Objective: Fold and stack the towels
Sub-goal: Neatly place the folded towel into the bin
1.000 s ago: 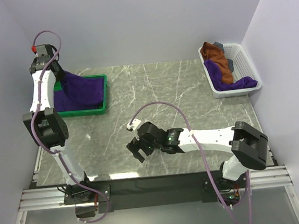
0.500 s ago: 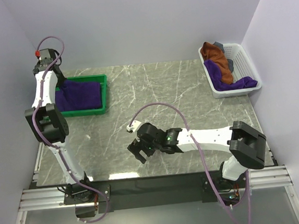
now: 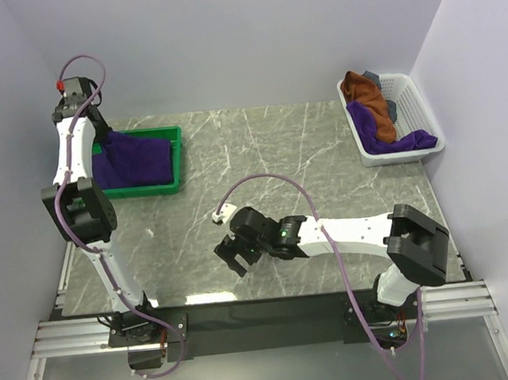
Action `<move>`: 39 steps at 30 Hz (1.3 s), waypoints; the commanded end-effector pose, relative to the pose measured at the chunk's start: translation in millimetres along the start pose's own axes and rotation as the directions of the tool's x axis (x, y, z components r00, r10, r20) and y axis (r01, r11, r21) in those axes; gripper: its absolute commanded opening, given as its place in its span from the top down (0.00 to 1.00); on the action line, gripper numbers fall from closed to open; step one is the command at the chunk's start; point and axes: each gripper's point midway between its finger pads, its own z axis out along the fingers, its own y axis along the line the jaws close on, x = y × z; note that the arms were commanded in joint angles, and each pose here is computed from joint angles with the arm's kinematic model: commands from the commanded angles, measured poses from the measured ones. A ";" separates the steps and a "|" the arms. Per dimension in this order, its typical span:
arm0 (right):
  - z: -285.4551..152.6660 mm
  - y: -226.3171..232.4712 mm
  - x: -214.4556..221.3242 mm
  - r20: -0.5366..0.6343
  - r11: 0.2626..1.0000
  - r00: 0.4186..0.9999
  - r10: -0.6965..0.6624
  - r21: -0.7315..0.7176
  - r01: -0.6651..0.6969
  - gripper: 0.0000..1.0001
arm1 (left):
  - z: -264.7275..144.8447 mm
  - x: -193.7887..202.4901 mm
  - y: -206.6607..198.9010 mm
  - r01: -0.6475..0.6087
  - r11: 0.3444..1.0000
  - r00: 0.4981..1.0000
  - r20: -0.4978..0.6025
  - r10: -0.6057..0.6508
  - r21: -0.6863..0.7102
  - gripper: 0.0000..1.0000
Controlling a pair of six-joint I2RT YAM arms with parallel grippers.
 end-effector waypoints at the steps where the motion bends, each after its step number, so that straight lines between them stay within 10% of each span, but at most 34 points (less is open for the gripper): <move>1: -2.8 4.0 -16.2 0.030 1.000 0.999 -0.019 -0.011 0.019 0.04 | -46.4 -43.0 6.9 0.023 1.000 0.992 0.125 -0.024 0.007 0.98; 22: 7.5 11.6 -12.4 -0.002 0.998 0.999 -0.033 -0.051 0.033 0.05 | -15.1 -35.0 35.0 -0.044 0.983 0.991 0.120 0.065 -0.176 0.95; 27: 10.2 10.5 -8.4 -0.022 0.998 0.999 -0.039 -0.049 0.038 0.05 | 22.3 -8.1 29.3 -0.077 0.982 0.994 0.061 0.089 -0.172 0.80; 31: 12.5 11.4 -4.4 -0.040 0.998 0.998 -0.040 -0.055 0.038 0.05 | 43.9 1.2 33.9 -0.090 0.972 0.993 0.052 0.104 -0.217 0.49; 39: 13.2 12.9 1.8 -0.065 0.997 0.997 -0.044 -0.064 0.040 0.05 | 58.1 -2.3 64.4 -0.077 0.904 0.991 0.069 0.117 -0.420 0.29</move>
